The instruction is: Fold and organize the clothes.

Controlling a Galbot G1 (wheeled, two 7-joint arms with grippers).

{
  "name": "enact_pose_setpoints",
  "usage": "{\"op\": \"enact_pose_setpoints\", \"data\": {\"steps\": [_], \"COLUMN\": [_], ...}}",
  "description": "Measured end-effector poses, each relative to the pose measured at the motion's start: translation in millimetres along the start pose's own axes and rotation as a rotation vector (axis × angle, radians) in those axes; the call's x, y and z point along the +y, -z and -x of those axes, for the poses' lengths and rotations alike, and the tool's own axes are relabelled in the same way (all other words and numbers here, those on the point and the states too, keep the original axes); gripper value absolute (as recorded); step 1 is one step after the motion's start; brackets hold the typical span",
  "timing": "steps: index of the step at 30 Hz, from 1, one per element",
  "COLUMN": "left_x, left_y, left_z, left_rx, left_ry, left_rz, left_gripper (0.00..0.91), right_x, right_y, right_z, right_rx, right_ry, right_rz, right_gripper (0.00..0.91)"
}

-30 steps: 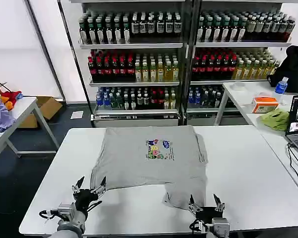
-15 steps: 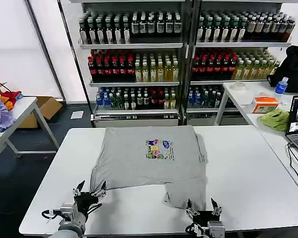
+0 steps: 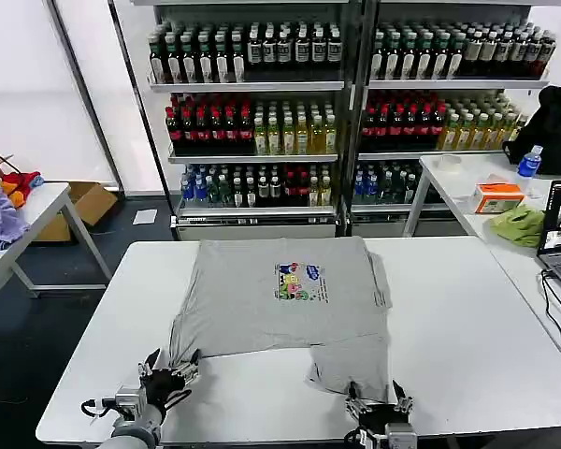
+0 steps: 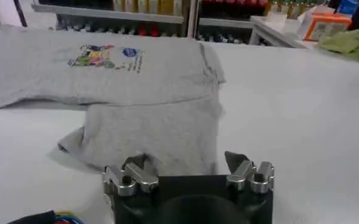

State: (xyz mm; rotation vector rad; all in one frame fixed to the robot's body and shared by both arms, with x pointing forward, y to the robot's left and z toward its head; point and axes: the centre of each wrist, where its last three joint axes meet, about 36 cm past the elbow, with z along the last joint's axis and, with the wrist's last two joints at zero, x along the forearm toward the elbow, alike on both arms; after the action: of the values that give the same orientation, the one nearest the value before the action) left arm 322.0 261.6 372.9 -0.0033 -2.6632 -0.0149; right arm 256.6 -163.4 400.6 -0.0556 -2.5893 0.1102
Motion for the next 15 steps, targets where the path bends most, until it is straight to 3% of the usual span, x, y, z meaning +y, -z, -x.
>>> {"op": "enact_pose_setpoints", "data": {"steps": [15], "left_x": [-6.5], "left_y": [-7.1], "left_z": [-5.4], "left_rx": [0.024], "left_ry": [-0.028], "left_rz": [0.004], "left_gripper": [0.01], "right_x": [-1.4], "right_y": [-5.6], "right_z": [5.7], "right_rx": [0.0], "right_ry": [0.013], "right_rz": [0.04], "right_gripper": [0.0]}}
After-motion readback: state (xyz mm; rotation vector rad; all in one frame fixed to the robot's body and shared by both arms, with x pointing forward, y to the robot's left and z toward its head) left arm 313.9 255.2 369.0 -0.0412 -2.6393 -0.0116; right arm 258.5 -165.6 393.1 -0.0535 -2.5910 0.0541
